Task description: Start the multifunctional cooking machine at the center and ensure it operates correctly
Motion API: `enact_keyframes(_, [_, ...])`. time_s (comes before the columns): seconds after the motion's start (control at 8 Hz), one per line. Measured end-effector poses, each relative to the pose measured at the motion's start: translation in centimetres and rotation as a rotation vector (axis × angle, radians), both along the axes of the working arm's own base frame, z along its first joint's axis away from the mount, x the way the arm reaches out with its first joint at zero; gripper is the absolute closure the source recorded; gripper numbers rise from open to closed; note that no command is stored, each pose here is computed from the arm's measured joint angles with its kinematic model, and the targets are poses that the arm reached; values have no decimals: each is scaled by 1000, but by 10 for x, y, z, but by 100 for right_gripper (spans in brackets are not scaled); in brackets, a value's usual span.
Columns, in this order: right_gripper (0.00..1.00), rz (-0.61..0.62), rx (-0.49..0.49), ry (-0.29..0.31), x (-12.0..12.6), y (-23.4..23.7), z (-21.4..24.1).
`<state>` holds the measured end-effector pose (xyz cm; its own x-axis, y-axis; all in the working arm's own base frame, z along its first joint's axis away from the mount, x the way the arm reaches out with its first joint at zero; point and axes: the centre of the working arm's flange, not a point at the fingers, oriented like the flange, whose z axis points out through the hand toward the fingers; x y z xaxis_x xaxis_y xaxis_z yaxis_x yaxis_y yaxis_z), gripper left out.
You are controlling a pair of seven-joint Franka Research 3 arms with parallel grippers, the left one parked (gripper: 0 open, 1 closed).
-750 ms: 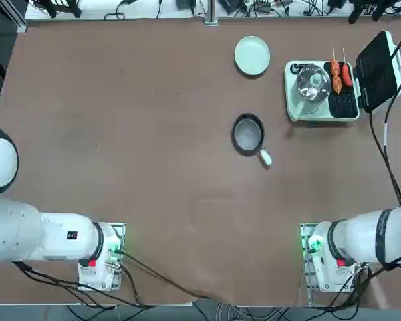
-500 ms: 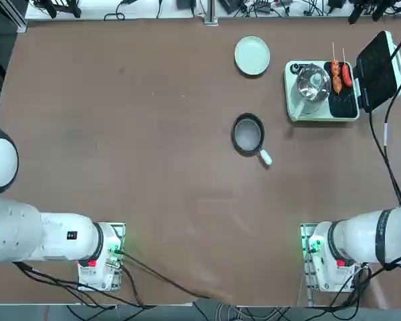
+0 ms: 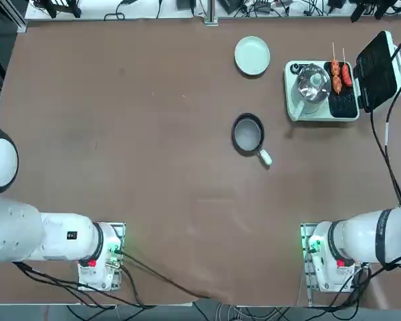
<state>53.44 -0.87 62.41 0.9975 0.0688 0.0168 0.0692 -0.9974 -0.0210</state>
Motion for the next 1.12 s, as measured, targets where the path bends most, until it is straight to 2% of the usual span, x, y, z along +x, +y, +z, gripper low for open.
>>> enact_keyframes(0.5, [0, -6, -4, -40, 13, -3, -11])
enact_keyframes(1.12, [0, 37, -19, -58, 49, 11, -89])
